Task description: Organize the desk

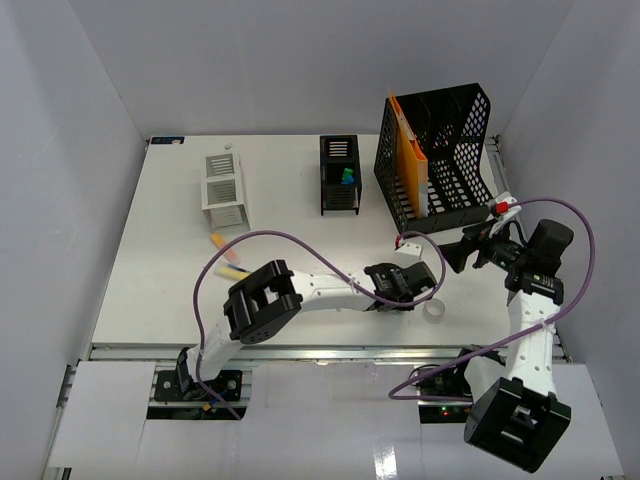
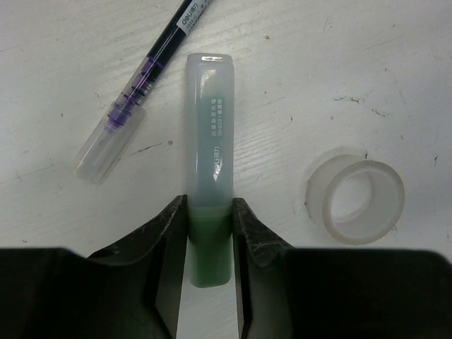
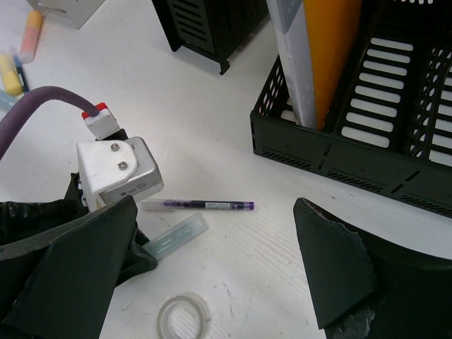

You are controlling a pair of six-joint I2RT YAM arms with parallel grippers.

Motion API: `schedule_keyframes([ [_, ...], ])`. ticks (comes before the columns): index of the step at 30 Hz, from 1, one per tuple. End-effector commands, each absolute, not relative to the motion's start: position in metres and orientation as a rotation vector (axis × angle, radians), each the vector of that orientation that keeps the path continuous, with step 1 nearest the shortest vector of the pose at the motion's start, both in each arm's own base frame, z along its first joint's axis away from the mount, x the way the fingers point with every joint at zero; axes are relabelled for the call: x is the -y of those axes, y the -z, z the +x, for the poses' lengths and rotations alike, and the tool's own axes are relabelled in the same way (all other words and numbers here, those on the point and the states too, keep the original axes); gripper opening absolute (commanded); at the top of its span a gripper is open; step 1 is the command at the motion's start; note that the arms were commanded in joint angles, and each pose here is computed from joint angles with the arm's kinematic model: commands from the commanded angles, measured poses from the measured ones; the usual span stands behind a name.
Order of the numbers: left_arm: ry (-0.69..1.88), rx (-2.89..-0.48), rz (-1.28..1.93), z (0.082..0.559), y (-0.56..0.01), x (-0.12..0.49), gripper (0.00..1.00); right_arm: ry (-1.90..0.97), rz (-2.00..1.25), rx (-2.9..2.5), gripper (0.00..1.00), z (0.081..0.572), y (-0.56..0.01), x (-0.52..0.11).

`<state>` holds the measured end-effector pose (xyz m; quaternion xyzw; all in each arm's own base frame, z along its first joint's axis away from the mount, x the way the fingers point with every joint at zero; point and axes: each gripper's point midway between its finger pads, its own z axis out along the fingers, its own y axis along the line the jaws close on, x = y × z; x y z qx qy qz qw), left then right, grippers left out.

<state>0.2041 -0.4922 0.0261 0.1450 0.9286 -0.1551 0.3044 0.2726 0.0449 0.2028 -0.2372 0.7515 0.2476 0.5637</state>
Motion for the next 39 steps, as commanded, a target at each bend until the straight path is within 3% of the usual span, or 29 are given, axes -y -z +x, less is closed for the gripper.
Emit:
schedule_keyframes([
  [1, 0.169, -2.573, 0.434, 0.181, 0.023, 0.437, 0.26, -0.610, -0.577, -1.742, 0.98, 0.271, -0.205, -0.048],
  [6, 0.325, -2.533, 0.360, 0.170, -0.004, 0.420, 0.15, -0.666, -0.610, -1.719, 0.98, 0.266, -0.204, -0.055],
  [16, 0.849, -2.297, 0.155, 0.153, -0.066, 0.389, 0.11, -0.890, -0.735, -1.639, 0.94, 0.241, -0.203, -0.082],
  [27, 1.065, -2.088, 0.096, 0.161, -0.104, 0.366, 0.11, -1.054, -0.926, -1.697, 0.92, 0.217, -0.197, -0.149],
  [39, 1.231, -1.821, 0.112, 0.182, -0.154, 0.361, 0.11, -1.236, -0.864, -1.908, 0.93, 0.244, -0.197, -0.219],
])
